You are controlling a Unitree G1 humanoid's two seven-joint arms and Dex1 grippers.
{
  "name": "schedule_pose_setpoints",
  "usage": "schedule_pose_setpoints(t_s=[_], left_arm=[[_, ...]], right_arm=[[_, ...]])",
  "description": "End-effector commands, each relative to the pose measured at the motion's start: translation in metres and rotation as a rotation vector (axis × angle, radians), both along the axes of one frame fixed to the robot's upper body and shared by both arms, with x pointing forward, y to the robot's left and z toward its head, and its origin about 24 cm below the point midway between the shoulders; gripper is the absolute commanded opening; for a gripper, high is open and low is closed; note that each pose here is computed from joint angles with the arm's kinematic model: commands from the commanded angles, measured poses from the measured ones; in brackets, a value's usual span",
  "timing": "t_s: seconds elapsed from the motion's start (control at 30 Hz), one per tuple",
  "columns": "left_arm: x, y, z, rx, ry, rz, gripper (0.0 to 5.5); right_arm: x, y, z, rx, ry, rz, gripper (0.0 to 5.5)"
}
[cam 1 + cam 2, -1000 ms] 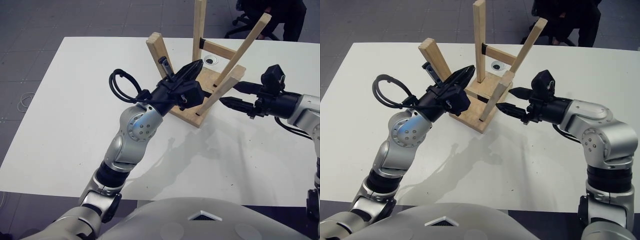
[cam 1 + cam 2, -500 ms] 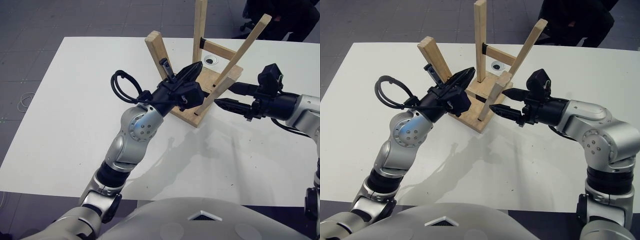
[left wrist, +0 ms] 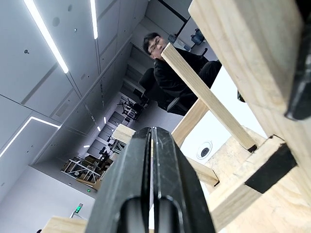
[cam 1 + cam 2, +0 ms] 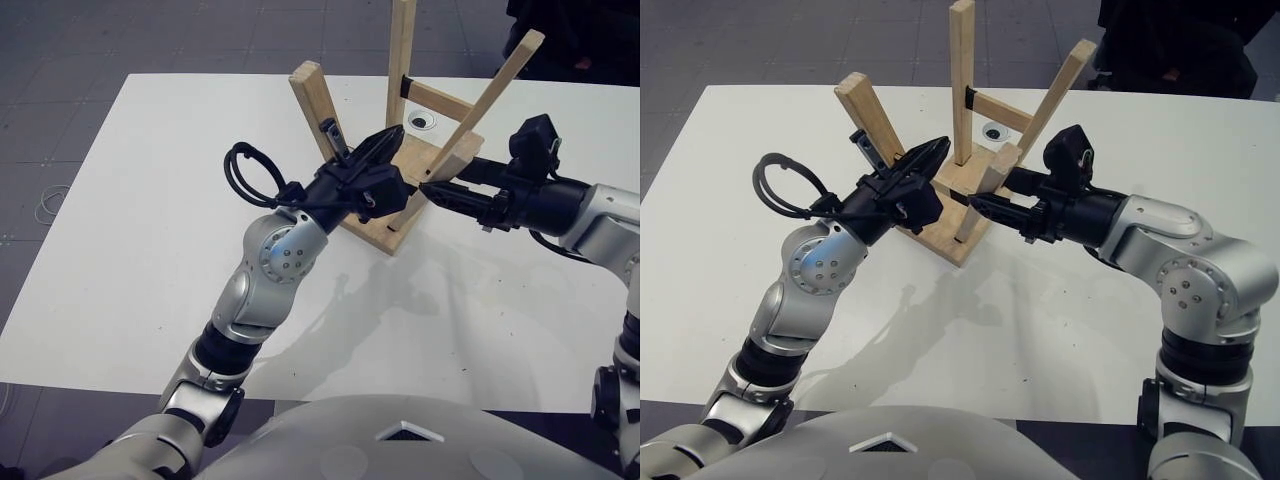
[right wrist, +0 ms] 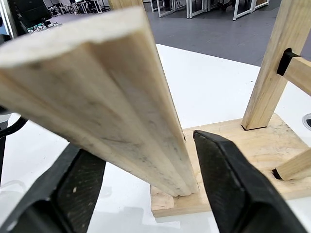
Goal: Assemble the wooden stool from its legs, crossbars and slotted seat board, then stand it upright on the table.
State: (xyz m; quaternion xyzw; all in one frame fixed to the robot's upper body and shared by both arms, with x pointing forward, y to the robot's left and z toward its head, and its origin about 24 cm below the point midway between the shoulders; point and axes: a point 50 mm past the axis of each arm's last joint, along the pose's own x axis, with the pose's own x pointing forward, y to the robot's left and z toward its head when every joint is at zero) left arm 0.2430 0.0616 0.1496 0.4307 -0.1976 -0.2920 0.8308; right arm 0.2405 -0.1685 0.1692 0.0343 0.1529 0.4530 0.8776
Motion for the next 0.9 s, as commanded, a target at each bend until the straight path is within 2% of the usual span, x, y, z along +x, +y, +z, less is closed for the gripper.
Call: schedule_pose_setpoints(t_s=[0.03, 0.47, 0.9], left_arm=[[0.003, 0.0, -0.009, 0.081, 0.022, 0.018, 0.1], [0.014, -0.006, -0.008, 0.14, 0.031, 0.052, 0.1], [-0.003, -0.013, -0.049, 0.308, 0.322, -0.049, 0.1]], right_arm=[[0.003, 0.001, 0.006, 0.008, -0.032, 0.004, 2.42], [0.001, 0.002, 0.002, -0.011, -0.025, 0.033, 2.33], [0.002, 0.009, 0.01, -0.023, -0.057, 0.101, 2.31]])
